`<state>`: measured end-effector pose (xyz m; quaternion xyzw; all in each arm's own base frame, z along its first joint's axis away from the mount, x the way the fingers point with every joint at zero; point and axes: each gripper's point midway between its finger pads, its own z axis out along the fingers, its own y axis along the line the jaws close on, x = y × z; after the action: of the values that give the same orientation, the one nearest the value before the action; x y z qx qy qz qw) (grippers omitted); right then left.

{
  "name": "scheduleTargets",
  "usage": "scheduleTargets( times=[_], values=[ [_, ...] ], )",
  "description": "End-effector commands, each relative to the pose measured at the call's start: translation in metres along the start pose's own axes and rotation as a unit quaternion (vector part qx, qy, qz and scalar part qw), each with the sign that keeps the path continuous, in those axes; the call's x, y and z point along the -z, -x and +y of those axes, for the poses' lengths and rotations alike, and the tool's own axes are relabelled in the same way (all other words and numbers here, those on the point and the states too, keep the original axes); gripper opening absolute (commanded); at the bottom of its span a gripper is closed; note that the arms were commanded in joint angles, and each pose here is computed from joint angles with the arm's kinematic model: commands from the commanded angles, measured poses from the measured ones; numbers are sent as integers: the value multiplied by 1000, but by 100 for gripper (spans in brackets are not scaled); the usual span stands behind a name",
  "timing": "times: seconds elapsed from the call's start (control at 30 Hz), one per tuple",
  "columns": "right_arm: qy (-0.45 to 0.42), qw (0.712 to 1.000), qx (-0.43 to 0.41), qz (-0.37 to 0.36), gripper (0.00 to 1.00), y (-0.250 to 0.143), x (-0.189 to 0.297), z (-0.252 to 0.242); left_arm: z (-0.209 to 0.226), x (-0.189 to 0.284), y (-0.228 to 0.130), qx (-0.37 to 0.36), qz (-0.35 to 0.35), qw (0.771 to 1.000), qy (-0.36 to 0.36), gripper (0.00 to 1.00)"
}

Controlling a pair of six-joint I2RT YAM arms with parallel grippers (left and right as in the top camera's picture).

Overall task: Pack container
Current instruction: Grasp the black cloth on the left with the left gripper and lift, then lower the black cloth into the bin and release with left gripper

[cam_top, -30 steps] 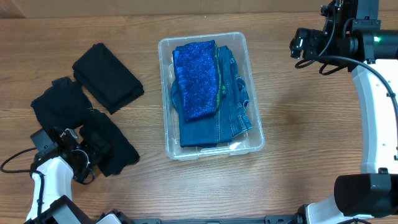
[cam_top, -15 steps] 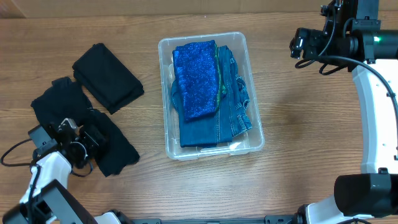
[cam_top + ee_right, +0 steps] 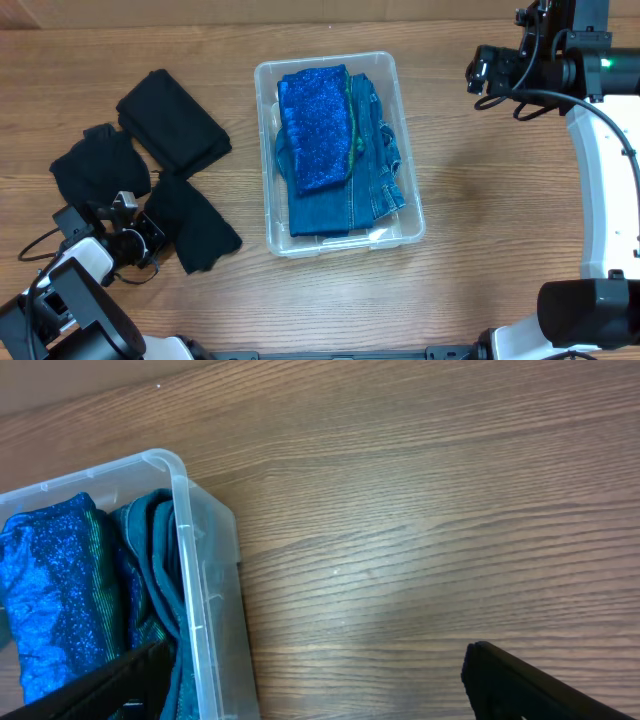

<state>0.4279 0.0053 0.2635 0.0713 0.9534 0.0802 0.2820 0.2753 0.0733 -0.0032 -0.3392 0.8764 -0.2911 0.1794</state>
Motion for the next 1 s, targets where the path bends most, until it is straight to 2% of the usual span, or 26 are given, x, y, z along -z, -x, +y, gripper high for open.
scheduleTargets(
  times=[0.0,0.3,0.47,0.73,0.83,0.97],
  values=[
    [3,1000,1,-6,97,2,4,2,18,-13,-33,25,50,998,24,4],
    [3,1000,1,-5,97,1,4,2,-34,5,-5,-42,26,997,-66,4],
    [3,1000,1,-6,97,2,4,2,-94,34,13,-128,9,988,-82,4],
    [3,1000,1,-6,97,2,4,2,-252,91,17,-317,-24,936,-148,4],
    [-3,1000,1,-6,98,2,4,0,-307,106,3,-372,-29,910,-182,4],
    [-5,1000,1,-5,98,1,4,-1,-356,114,-31,-430,-13,875,-221,4]
  ],
)
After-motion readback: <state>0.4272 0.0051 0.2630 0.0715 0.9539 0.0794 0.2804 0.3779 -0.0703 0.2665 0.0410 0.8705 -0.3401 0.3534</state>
